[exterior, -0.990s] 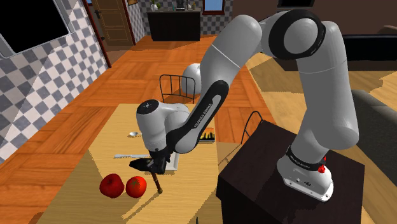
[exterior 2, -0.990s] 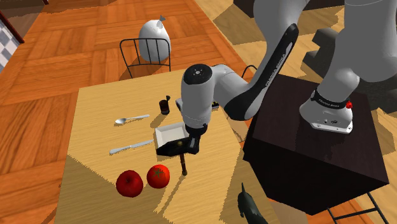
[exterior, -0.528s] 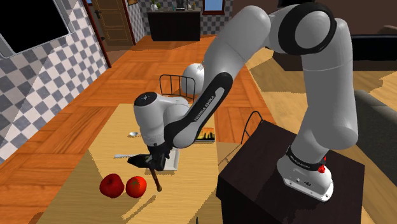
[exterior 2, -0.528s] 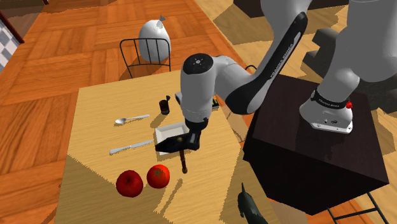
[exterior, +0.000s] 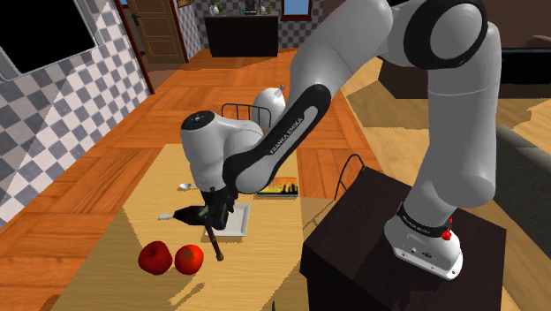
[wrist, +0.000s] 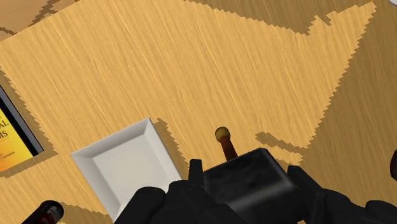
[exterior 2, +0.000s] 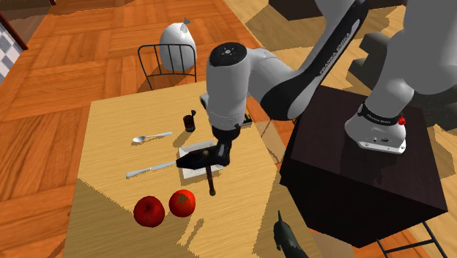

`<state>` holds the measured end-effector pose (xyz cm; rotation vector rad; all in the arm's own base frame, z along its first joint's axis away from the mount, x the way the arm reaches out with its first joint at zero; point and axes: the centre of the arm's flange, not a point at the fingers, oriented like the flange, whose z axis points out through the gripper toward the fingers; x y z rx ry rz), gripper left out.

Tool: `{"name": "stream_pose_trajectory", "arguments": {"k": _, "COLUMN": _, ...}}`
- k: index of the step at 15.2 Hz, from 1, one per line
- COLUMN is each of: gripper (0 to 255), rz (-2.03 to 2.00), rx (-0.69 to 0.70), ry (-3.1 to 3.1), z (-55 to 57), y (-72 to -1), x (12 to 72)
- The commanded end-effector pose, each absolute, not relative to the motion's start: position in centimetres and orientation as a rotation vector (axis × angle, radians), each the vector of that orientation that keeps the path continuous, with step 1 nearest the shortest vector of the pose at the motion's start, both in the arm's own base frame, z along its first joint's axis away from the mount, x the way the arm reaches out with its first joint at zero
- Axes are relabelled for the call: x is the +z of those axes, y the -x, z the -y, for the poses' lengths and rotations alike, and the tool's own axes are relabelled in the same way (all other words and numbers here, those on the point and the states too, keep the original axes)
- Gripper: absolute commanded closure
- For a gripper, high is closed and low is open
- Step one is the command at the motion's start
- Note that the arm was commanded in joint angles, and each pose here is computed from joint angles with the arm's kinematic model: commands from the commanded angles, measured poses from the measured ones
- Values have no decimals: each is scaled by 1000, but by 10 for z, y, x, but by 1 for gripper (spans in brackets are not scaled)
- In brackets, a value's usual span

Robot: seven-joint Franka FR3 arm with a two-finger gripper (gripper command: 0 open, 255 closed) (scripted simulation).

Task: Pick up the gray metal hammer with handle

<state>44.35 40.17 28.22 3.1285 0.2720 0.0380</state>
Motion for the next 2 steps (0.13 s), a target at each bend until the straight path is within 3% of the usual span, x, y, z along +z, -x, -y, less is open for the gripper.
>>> {"name": "stream_pose_trajectory", "arguments": {"k": 1, "gripper": 255, "rz": -272, "rx": 38, "ry": -3129, "z": -403, "y": -444, "x": 289}}
{"name": "stream_pose_trajectory", "arguments": {"k": 2, "gripper": 255, "rz": -272, "rx": 38, "ry": -3129, "z": -403, "y": -444, "x": 289}}
